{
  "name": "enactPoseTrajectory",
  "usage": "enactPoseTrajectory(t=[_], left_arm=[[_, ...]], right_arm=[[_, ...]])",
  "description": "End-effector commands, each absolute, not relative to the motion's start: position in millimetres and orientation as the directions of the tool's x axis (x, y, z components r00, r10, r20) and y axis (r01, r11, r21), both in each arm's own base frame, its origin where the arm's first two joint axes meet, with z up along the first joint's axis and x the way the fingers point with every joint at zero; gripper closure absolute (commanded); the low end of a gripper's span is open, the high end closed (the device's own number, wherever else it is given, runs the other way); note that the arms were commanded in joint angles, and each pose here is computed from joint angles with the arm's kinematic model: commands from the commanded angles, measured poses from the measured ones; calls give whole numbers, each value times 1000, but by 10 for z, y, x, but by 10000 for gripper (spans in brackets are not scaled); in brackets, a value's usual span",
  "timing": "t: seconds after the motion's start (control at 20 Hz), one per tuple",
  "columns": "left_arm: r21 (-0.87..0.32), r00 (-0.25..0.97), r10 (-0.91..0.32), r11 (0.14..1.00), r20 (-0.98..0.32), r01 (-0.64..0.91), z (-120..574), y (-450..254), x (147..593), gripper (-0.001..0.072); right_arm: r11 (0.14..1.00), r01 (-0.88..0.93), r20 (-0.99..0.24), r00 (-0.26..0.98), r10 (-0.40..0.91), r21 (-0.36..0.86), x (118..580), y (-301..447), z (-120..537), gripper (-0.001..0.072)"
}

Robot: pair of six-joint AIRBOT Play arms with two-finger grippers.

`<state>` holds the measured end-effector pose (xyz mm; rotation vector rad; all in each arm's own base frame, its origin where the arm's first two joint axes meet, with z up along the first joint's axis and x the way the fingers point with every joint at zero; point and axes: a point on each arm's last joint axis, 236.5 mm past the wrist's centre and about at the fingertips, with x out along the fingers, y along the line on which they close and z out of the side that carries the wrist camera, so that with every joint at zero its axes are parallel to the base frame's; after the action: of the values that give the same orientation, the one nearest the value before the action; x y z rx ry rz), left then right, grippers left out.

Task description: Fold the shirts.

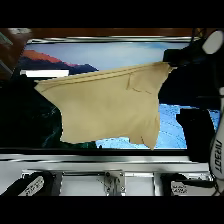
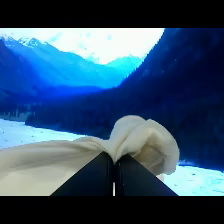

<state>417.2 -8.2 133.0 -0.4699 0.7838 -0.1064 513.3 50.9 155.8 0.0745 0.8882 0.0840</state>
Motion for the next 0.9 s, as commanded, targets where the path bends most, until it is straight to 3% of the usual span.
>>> enactPoseTrajectory(t=[0.0,0.2,0.25,0.3,0.35,0.4,0.55,0.65,0.7,0.8,0.85], left_arm=[[-506,600,-328,849,-730,-152,570,-199,4442,672],[-506,446,-385,842,-808,-190,-99,-435,4407,666],[-510,422,-393,835,-817,-208,-182,-463,4386,577],[-511,400,-402,831,-824,-218,-219,-476,4349,466],[-506,377,-406,835,-832,-216,-210,-440,4297,304],[-495,349,-407,842,-844,-216,-181,-357,4232,195],[-399,176,-363,879,-915,-261,-93,163,3770,177],[-321,40,-325,894,-945,-314,-113,513,3300,178],[-312,9,-329,888,-944,-336,-139,594,3118,176],[-353,-21,-385,865,-923,-357,-303,517,2767,9],[-381,-34,-421,850,-907,-363,-460,398,2592,8]], right_arm=[[976,27,-830,531,171,218,5432,705,739,647],[946,84,-914,298,275,312,5224,978,-88,622],[940,91,-915,277,293,328,5208,1019,-164,621],[936,93,-912,274,304,340,5206,1046,-173,517],[938,81,-911,280,303,337,5208,1040,-137,160],[945,37,-912,276,303,325,5167,1003,-67,76],[991,-15,-967,219,132,132,4846,350,185,77],[1000,24,-995,96,-13,-11,4434,-304,303,205],[998,65,-999,38,-2,1,4257,-492,320,203],[971,168,-983,-42,178,168,3986,-539,280,202],[938,217,-958,-32,285,272,3938,-464,249,201]])
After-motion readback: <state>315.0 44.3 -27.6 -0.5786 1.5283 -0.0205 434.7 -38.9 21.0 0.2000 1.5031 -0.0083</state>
